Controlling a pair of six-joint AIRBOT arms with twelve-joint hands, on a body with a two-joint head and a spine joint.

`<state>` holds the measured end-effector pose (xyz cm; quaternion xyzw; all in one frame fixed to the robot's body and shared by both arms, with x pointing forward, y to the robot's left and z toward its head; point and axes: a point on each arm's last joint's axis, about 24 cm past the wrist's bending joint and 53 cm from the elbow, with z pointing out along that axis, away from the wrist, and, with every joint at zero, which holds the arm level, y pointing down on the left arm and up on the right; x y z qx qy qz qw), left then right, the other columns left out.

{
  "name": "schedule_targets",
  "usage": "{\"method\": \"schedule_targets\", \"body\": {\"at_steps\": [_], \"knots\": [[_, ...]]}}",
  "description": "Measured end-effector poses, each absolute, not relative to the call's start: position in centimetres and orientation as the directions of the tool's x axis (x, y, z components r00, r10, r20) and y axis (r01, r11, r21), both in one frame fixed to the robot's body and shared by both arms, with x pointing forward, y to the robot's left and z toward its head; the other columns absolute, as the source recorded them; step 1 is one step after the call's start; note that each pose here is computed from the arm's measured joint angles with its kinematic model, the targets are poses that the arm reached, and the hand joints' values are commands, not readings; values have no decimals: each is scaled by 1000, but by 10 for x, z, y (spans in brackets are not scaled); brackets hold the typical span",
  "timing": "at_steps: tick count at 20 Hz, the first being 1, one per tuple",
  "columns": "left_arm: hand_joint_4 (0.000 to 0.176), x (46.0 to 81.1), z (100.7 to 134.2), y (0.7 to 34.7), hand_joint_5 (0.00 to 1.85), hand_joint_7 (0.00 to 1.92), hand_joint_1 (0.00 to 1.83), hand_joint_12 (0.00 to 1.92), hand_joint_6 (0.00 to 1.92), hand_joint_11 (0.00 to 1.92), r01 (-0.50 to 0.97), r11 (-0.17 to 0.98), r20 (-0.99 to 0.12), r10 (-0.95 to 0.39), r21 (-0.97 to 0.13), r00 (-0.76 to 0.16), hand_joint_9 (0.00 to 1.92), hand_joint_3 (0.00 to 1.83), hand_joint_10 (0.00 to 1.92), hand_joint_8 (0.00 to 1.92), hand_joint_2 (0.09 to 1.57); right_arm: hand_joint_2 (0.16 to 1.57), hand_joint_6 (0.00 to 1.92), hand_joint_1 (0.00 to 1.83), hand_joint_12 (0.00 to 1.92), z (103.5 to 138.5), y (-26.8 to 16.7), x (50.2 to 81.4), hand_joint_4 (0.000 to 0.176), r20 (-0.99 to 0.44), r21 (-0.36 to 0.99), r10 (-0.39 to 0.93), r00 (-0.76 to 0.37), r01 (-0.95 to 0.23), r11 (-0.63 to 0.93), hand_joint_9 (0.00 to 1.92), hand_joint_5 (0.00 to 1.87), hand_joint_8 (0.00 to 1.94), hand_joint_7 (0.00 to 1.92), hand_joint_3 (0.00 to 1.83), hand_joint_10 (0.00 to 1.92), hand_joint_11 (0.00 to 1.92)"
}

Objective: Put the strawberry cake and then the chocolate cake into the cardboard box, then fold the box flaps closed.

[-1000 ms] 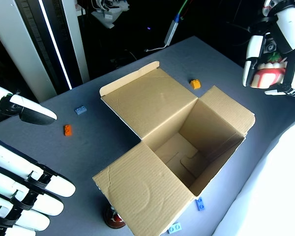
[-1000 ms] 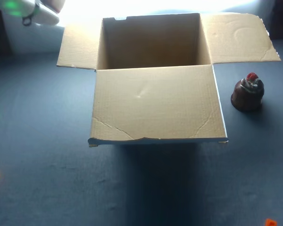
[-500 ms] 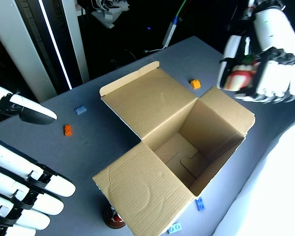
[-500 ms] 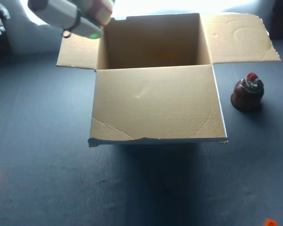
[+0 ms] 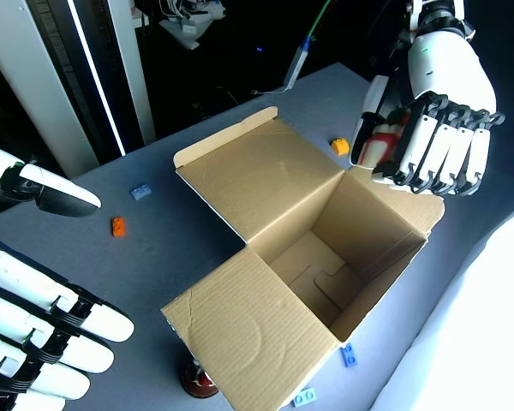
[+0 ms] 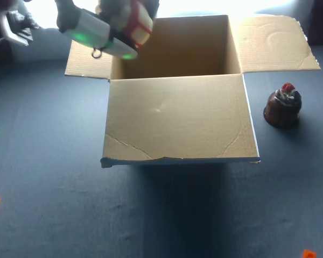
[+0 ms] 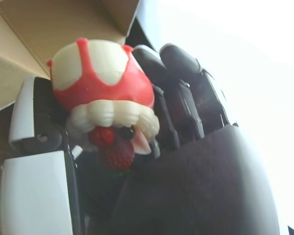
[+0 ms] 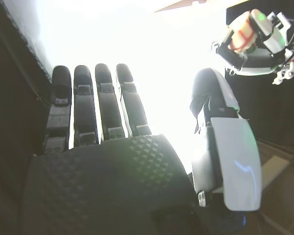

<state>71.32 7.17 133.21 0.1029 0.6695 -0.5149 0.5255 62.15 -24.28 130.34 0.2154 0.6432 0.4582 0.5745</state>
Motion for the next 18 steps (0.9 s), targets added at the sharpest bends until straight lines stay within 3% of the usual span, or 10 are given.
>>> {"method": "schedule_targets", "body": {"at_steps": [6,8,13,15,18], "knots": [[29,711,1332,46,654,727,1121,1748,1465,344,754,411,-854,-335,-513,-398,539,4,1460,1452,1271,1233,0,110,428,1305,-243,621,0,-544,834,803,-242,-255,489,166,208,0,160,1,2,0],[19,710,1326,42,661,750,1129,1737,1437,356,765,404,-862,-315,-501,-398,556,0,1458,1437,1265,1232,1,103,449,1305,-243,621,0,-544,835,804,-241,-255,488,150,208,1,162,0,1,0],[25,707,1313,26,700,774,1141,1751,1388,358,804,396,-895,-252,-443,-369,565,0,1434,1391,1245,1234,14,65,514,1307,-244,622,0,-544,834,805,-236,-260,487,147,231,5,166,0,10,0],[34,705,1313,19,719,773,1142,1755,1379,341,823,375,-902,-238,-427,-359,560,0,1428,1375,1240,1236,7,24,409,1307,-243,622,0,-549,830,803,-234,-264,491,116,227,1,150,1,3,0],[31,712,1311,17,747,781,1149,1726,1320,367,833,373,-909,-238,-410,-341,586,0,1410,1378,1229,1241,2,54,485,1307,-241,622,0,-550,829,802,-235,-268,490,125,221,1,152,2,5,0]]}}
